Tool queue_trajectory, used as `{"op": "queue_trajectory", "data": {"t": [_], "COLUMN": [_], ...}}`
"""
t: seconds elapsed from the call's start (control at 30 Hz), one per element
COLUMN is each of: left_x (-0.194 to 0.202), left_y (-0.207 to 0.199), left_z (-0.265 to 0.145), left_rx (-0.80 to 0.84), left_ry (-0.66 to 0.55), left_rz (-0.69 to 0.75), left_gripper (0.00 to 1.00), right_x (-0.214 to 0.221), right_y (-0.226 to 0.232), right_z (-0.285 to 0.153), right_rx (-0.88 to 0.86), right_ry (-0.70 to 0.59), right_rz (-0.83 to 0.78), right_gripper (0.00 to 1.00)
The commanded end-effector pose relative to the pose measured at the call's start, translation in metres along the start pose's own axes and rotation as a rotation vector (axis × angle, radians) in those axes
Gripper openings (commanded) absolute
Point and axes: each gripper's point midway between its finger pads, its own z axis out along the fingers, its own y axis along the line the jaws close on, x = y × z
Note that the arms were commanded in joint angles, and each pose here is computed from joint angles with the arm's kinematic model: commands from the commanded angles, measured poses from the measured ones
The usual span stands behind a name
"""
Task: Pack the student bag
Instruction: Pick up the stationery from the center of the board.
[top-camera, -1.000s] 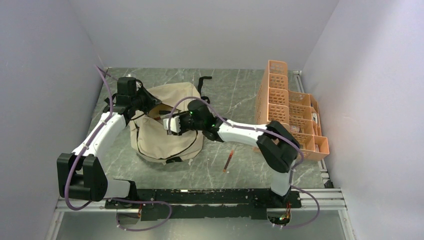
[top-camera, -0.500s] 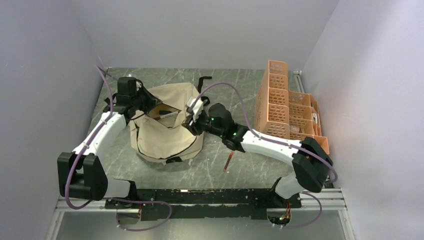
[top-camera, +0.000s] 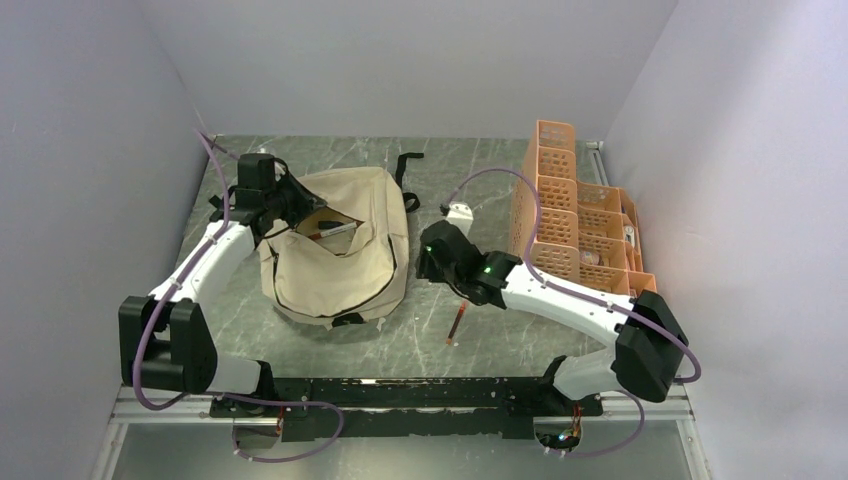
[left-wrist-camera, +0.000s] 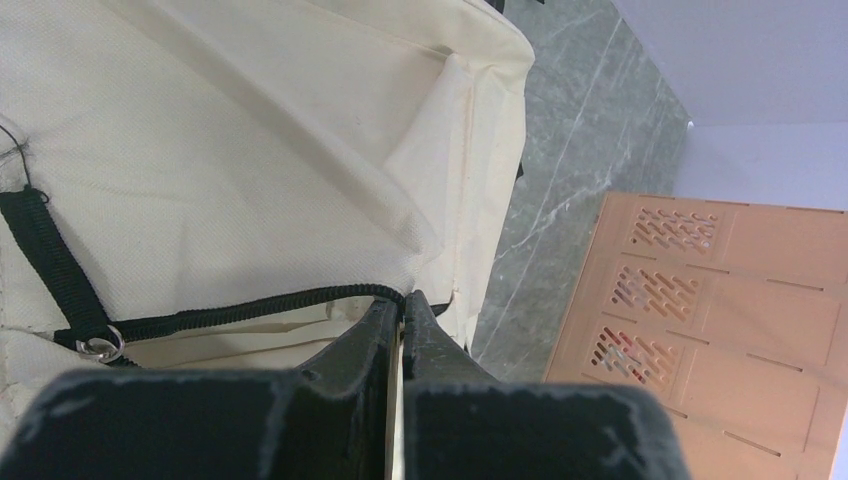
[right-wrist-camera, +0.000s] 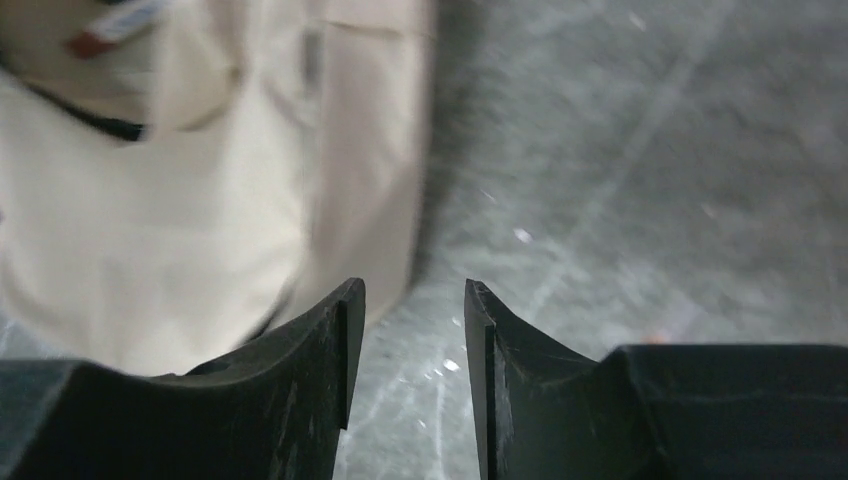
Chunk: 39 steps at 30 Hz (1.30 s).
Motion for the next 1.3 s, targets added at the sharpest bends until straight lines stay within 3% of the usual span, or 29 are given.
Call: {"op": "queue_trajectory", "data": {"t": [0.0,0.2,0.77,1.27], "left_x": [-0.006,-0.005,-0.003,-0.001], "left_y": [-0.009,-0.006,-0.004,0.000], "left_z": [0.004,0.005,0.001,0.005], "left_rx": [0.050,0.042,0.033,0.023], "left_ry": [-0.008,-0.005,-0.004,0.002], "left_rz": [-0.005,-0.005,-0.015,-0.025], "left_gripper": [0.05,0.05,0.05,0.05], "right_x": [0.041,0.072,0.120,0.146], "right_y": [-0.071,-0.110,-0.109,-0.127], "right_z": [-0.017,-0.035,-0.008,0.001], "right_rx": [0.366,0.518,0.478,0.498], "right_ry": [0.098,0.151,0.309,0.397], "right_rz": [0.161,0.197,0.146,0.148], "right_gripper": [0.45,0.49,0.49,0.30]}}
